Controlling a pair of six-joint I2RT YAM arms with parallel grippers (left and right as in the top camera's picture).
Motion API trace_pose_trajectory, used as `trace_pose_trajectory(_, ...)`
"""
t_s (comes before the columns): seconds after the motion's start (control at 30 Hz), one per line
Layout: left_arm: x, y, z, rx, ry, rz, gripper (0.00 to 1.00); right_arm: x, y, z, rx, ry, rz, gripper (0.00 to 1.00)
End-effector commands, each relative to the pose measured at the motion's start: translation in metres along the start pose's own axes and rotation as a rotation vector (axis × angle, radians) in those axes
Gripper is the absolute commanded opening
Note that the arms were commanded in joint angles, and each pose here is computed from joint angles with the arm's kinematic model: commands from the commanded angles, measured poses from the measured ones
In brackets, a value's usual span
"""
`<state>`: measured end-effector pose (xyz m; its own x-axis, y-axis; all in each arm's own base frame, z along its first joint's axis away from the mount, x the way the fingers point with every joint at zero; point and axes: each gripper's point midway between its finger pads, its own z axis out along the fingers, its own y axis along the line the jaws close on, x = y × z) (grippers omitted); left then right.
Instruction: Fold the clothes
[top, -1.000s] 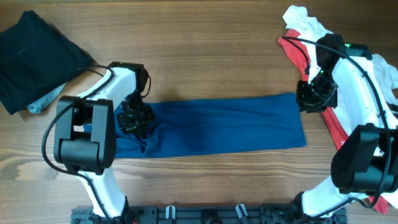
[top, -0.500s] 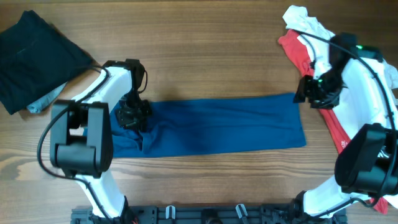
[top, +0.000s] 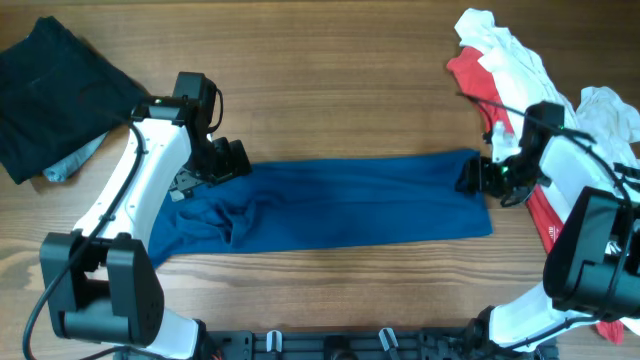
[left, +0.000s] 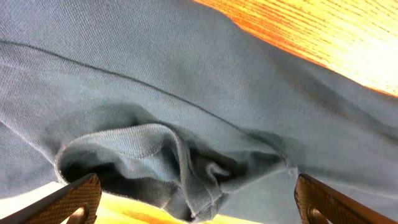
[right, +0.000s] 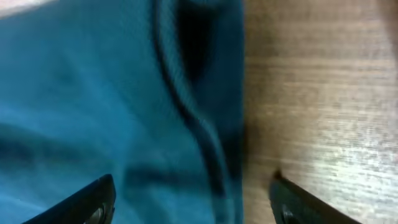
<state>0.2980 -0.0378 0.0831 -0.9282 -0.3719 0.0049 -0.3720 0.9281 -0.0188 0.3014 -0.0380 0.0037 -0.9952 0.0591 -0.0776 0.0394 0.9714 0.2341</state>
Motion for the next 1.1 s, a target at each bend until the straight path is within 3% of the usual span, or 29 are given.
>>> trace_pose_trajectory(0.0, -0.004, 0.003, -0.002, -0.010, -0.015, -0.009, 1.00, 0.003, 0.018, 0.011, -0.104, -0.042, -0.036, 0.80)
trace_pose_trajectory(0.2, -0.002, 0.003, -0.002, -0.006, -0.008, -0.009, 1.00, 0.001, 0.033, 0.019, -0.186, -0.089, -0.049, 0.80)
trace_pose_trajectory(0.33, -0.003, 0.003, -0.002, -0.006, -0.008, -0.009, 1.00, 0.006, 0.037, 0.023, -0.192, -0.072, -0.020, 0.70)
trace_pose_trajectory(0.53, -0.003, 0.003, -0.002, -0.006, -0.008, -0.009, 0.98, 0.001, 0.035, 0.023, -0.184, -0.084, 0.043, 0.21)
trace_pose_trajectory(0.63, -0.003, 0.003, -0.002, -0.006, -0.008, -0.008, 0.98, -0.001, 0.032, 0.023, -0.168, -0.088, 0.087, 0.04)
trace_pose_trajectory(0.87, -0.004, 0.006, -0.003, -0.006, -0.009, -0.015, 0.97, -0.019, 0.009, 0.011, -0.039, -0.121, 0.167, 0.04)
trace_pose_trajectory(1.07, -0.011, 0.018, -0.008, -0.003, -0.027, -0.032, 0.96, -0.049, -0.023, -0.036, 0.098, -0.197, 0.248, 0.04)
